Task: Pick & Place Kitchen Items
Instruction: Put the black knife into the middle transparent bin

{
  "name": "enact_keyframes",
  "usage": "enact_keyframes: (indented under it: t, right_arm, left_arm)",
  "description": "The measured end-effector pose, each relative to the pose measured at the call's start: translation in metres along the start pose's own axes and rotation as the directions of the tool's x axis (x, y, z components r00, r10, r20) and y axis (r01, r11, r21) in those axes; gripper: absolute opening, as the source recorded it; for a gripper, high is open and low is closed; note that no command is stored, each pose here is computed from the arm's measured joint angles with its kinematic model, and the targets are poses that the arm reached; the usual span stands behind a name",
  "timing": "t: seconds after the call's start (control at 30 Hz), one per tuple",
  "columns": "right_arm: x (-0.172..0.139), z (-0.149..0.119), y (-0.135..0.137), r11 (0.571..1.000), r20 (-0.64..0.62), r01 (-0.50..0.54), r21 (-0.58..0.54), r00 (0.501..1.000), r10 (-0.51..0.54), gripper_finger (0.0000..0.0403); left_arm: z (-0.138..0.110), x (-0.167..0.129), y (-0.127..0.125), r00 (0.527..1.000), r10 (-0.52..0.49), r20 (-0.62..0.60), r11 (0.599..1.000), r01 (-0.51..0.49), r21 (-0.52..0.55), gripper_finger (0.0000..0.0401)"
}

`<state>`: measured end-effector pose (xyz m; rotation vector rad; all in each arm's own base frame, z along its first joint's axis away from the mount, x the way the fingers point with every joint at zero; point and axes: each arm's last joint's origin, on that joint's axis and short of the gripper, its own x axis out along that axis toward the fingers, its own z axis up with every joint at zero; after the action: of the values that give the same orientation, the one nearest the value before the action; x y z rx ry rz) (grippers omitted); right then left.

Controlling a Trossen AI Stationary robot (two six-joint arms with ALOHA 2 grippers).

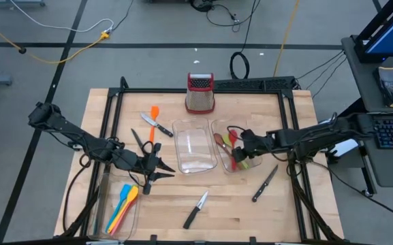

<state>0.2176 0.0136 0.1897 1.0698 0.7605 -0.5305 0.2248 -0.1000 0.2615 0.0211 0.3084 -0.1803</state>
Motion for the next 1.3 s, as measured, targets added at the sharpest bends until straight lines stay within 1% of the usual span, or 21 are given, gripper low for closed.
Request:
enact_keyframes:
  t: [0.07,0.17,0.27,0.33,0.43,0.5,0.53,0.6,0.73,0.83,0.87,0.97,1.03,1.1,1.13,1.17,1.23,1.27,1.3]
  right_arm:
    - [-0.006,0.002,0.006,0.997,0.025,-0.068,-0.024,0.997,0.069,0.0158]
    - [-0.018,0.003,0.012,0.985,0.054,-0.150,-0.079,0.986,0.155,0.0139]
    - [-0.031,0.000,0.015,0.969,0.084,-0.193,-0.156,0.975,0.208,0.0111]
    - [-0.040,-0.002,0.017,0.954,0.103,-0.212,-0.211,0.966,0.238,0.0087]
    - [-0.052,-0.009,0.020,0.917,0.092,-0.263,-0.301,0.949,0.303,0.0043]
    - [-0.061,-0.015,0.022,0.877,0.064,-0.301,-0.374,0.935,0.348,0.0014]
    - [-0.065,-0.018,0.023,0.857,0.052,-0.315,-0.407,0.929,0.366,0.0007]
    - [-0.071,-0.025,0.024,0.817,0.027,-0.343,-0.463,0.916,0.400,0.0009]
    - [-0.080,-0.039,0.026,0.704,-0.045,-0.381,-0.600,0.894,0.445,0.0009]
    - [-0.083,-0.051,0.028,0.603,-0.106,-0.396,-0.693,0.882,0.459,0.0002]
    - [-0.084,-0.055,0.028,0.575,-0.124,-0.402,-0.713,0.879,0.461,0.0001]
    - [-0.084,-0.065,0.032,0.516,-0.166,-0.431,-0.740,0.861,0.481,0.0007]
    - [-0.082,-0.069,0.036,0.480,-0.169,-0.451,-0.752,0.837,0.521,0.0012]
    - [-0.078,-0.070,0.043,0.460,-0.154,-0.483,-0.746,0.796,0.586,0.0015]
    - [-0.076,-0.069,0.047,0.441,-0.147,-0.496,-0.748,0.772,0.618,0.0015]
    - [-0.074,-0.069,0.051,0.402,-0.160,-0.512,-0.759,0.745,0.647,0.0015]
    - [-0.070,-0.072,0.056,0.287,-0.225,-0.529,-0.799,0.704,0.674,0.0014]
    - [-0.068,-0.075,0.058,0.222,-0.267,-0.535,-0.815,0.687,0.676,0.0013]
    - [-0.064,-0.078,0.059,0.166,-0.298,-0.531,-0.831,0.677,0.673,0.0012]
  left_arm:
    - [-0.002,0.000,0.000,1.000,0.002,-0.019,1.000,-0.002,-0.019,0.0065]
    - [-0.005,0.000,0.001,0.999,0.005,-0.051,0.998,-0.008,-0.057,0.0065]
    - [-0.006,0.000,0.001,0.998,0.007,-0.061,0.996,-0.012,-0.087,0.0065]
    - [-0.006,0.000,0.001,0.998,0.016,-0.059,0.996,-0.022,-0.088,0.0065]
    - [-0.004,0.000,0.002,0.999,0.028,-0.042,0.995,-0.032,-0.094,0.0065]
    - [-0.004,0.000,0.004,0.999,0.037,-0.039,0.994,-0.040,-0.097,0.0065]
    - [-0.004,0.001,0.005,0.998,0.042,-0.039,0.994,-0.046,-0.100,0.0065]
    - [-0.004,0.001,0.007,0.998,0.051,-0.039,0.993,-0.054,-0.105,0.0065]
    - [-0.003,0.002,0.011,0.997,0.066,-0.038,0.989,-0.071,-0.131,0.0065]
    - [-0.003,0.002,0.013,0.996,0.075,-0.038,0.985,-0.080,-0.151,0.0065]
    - [-0.003,0.002,0.013,0.996,0.076,-0.038,0.984,-0.081,-0.158,0.0065]
    - [-0.003,0.002,0.013,0.996,0.079,-0.037,0.981,-0.084,-0.177,0.0065]
    - [-0.003,0.002,0.013,0.996,0.079,-0.037,0.977,-0.085,-0.196,0.0065]
    - [-0.003,0.002,0.013,0.996,0.080,-0.036,0.973,-0.086,-0.215,0.0065]
    - [-0.003,0.002,0.013,0.996,0.085,-0.035,0.970,-0.090,-0.224,0.0065]
    - [-0.003,0.002,0.013,0.996,0.087,-0.034,0.968,-0.092,-0.234,0.0065]
    - [-0.002,0.002,0.013,0.996,0.087,-0.033,0.964,-0.092,-0.248,0.0065]
    - [-0.002,0.002,0.013,0.996,0.087,-0.033,0.962,-0.092,-0.255,0.0065]
    - [-0.002,0.002,0.013,0.996,0.087,-0.032,0.961,-0.092,-0.261,0.0065]
